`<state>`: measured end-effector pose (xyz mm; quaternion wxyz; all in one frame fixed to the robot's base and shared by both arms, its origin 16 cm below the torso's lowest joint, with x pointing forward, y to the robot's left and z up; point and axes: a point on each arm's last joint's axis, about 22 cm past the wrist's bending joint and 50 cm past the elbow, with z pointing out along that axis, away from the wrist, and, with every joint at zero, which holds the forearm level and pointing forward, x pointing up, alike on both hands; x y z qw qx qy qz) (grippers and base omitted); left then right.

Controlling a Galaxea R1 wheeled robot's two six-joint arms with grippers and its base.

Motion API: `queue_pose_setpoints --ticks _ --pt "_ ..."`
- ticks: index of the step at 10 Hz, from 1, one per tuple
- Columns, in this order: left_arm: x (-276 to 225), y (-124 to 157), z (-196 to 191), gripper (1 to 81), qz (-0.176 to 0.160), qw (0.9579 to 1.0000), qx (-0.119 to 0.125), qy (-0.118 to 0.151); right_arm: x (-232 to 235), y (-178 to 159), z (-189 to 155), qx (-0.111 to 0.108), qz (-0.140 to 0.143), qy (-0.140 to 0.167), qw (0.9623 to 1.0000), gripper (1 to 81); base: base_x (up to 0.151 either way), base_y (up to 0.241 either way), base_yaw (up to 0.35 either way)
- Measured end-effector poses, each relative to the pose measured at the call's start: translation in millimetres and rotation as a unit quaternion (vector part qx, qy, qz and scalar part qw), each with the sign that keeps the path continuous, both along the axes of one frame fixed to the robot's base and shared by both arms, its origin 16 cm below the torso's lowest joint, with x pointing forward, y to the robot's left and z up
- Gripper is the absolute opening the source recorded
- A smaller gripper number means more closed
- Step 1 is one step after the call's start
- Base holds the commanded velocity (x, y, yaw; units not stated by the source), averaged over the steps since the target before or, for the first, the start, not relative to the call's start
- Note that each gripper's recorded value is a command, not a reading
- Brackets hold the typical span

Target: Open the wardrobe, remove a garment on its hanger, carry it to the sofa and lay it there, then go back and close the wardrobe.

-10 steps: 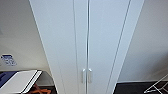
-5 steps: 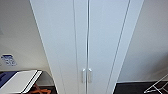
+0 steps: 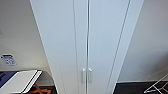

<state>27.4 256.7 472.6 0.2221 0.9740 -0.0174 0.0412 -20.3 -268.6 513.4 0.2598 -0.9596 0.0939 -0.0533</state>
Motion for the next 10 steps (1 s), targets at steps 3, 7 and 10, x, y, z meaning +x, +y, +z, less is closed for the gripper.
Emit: queue_pose_setpoints --ticks 3,7,10 --pt "41 -10 47 81.1 -0.006 0.9982 -0.055 -0.023 48 0 56 0.047 -0.002 -0.036 0.9983 81.1 0.0 0.0 0.0" --pt "132 18 130 81.1 -0.038 0.9906 -0.087 -0.098 135 -12 151 0.09 0.006 -0.113 0.9895 81.1 0.0 0.0 0.0" --pt "217 21 203 81.1 -0.082 0.9732 -0.104 -0.188 214 -15 225 0.107 0.023 -0.196 0.9745 81.1 0.0 0.0 0.0"
